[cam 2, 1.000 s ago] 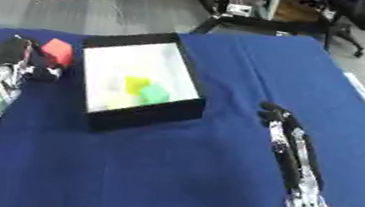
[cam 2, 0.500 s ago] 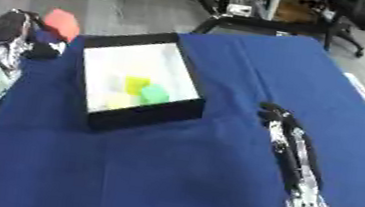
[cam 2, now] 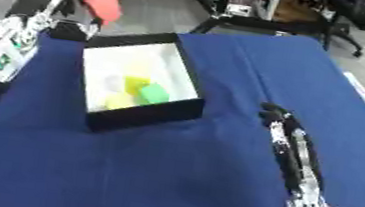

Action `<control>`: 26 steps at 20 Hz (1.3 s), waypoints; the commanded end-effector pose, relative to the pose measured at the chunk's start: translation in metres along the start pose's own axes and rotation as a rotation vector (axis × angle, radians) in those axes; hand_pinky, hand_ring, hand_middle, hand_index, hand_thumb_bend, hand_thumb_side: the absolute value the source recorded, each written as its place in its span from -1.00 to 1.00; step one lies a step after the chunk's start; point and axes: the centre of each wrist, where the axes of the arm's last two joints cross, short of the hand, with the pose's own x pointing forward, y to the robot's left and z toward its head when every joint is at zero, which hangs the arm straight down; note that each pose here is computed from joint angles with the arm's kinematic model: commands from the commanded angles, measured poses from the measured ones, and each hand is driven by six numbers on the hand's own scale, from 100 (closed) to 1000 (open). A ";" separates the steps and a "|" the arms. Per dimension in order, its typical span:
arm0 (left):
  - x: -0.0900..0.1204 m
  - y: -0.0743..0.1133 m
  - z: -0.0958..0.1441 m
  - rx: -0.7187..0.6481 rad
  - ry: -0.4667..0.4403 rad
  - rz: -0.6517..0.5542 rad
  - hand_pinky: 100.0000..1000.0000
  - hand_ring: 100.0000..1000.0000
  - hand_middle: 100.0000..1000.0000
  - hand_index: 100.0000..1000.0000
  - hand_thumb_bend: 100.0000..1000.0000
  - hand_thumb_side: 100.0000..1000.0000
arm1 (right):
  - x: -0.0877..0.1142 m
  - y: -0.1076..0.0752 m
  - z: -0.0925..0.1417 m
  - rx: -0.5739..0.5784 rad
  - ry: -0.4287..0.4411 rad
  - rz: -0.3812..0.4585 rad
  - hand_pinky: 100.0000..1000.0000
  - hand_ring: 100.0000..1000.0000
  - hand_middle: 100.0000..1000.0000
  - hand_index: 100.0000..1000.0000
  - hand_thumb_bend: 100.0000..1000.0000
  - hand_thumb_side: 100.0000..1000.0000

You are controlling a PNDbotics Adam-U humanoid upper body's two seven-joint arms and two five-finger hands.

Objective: Pick up objects on the table and place them in the box.

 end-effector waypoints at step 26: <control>-0.054 0.072 0.169 0.474 0.068 0.639 0.35 0.06 -0.01 0.43 -0.25 0.48 | 0.004 -0.010 -0.003 -0.027 -0.017 0.028 0.61 0.54 0.51 0.54 -1.00 0.68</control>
